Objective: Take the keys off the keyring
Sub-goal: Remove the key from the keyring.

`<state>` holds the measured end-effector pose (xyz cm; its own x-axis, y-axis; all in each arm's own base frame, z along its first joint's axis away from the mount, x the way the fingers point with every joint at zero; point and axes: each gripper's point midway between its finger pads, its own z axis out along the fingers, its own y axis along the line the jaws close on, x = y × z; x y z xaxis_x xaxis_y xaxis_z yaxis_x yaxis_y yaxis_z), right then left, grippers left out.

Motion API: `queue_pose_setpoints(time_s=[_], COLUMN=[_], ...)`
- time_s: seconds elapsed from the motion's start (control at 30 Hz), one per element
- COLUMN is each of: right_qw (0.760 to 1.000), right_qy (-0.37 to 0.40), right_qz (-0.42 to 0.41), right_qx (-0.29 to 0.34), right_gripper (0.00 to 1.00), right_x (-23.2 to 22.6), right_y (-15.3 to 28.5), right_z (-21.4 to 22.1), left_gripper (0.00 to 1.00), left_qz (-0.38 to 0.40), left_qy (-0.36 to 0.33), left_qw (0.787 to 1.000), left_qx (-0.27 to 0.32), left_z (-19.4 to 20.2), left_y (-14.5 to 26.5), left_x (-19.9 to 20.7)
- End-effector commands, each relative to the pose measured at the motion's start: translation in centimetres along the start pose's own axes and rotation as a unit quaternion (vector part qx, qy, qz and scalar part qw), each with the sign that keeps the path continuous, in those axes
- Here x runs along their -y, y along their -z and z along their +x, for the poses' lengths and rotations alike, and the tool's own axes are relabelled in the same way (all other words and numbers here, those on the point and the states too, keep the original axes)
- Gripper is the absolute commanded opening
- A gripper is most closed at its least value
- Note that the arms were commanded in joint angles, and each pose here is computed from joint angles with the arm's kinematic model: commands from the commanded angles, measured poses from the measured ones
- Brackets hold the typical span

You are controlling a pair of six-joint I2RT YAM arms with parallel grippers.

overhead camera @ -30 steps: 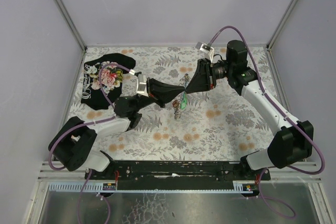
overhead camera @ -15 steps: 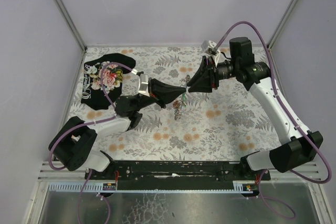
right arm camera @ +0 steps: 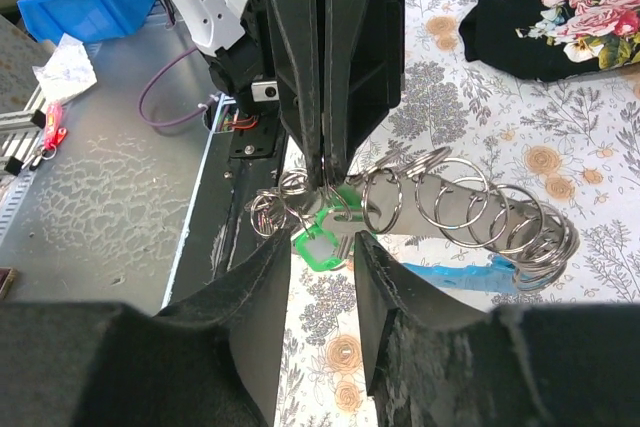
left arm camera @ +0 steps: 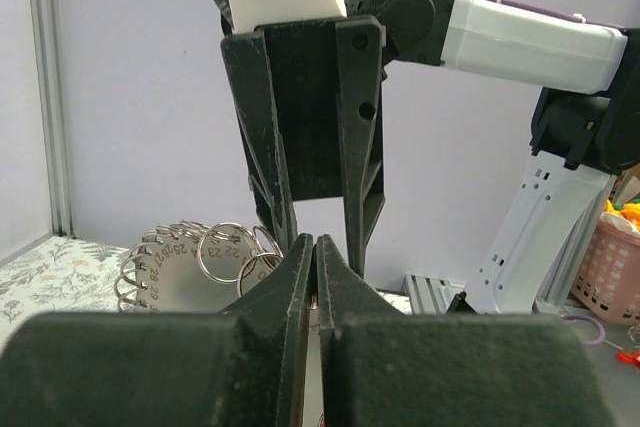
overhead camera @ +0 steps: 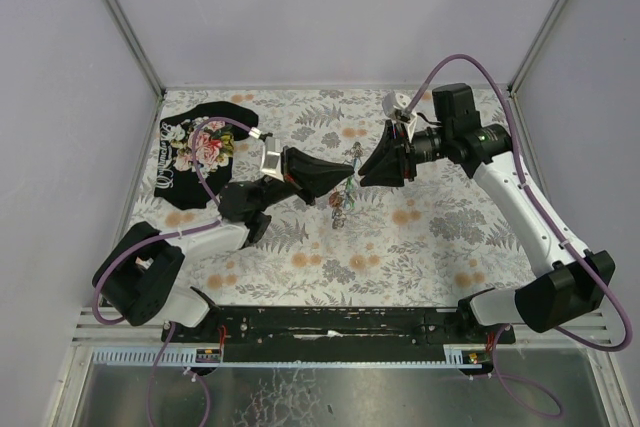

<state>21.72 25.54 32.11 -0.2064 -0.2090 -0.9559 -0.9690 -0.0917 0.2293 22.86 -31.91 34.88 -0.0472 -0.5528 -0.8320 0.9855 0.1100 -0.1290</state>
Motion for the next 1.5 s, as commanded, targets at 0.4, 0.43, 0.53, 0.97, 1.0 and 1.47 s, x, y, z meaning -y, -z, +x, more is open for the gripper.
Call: queue_pose_setpoints(time_s=[0.4,0.43,0.53,0.97,1.0,1.47], right_qw=[0.996,0.996,0.996,0.996,0.996,0.982], right_qy=[0.08,0.081,0.076,0.079,0.082,0.188], right_qz=[-0.015,-0.017,-0.021,0.046,0.038,0.011], right_qx=[0.029,0.033,0.041,0.022,0.023,0.029], right_gripper=[0.38,0.38,0.38,0.44,0.44,0.32], right_x=[-0.5,-0.5,-0.6,0.1,-0.4,-0.7], right_y=[-0.2,-0.3,-0.3,2.7,2.7,2.8], right_z=[-2.8,-3.1,-3.7,-3.7,-3.7,-5.3], left_gripper=[0.0,0.0,0.0,0.0,0.0,0.0], left_qz=[-0.015,-0.017,-0.022,-0.043,-0.042,0.051], left_qy=[0.011,0.012,0.013,-0.017,-0.019,-0.072], left_qw=[0.995,0.994,0.994,0.994,0.994,0.994], left_qx=[0.101,0.103,0.106,0.098,0.096,0.07], left_z=[-4.8,-4.9,-4.9,-5.0,-4.9,-4.2], left_y=[-1.9,-2.0,-2.1,-1.8,-1.8,-4.2], left_x=[1.1,1.1,0.8,0.3,0.3,0.5])
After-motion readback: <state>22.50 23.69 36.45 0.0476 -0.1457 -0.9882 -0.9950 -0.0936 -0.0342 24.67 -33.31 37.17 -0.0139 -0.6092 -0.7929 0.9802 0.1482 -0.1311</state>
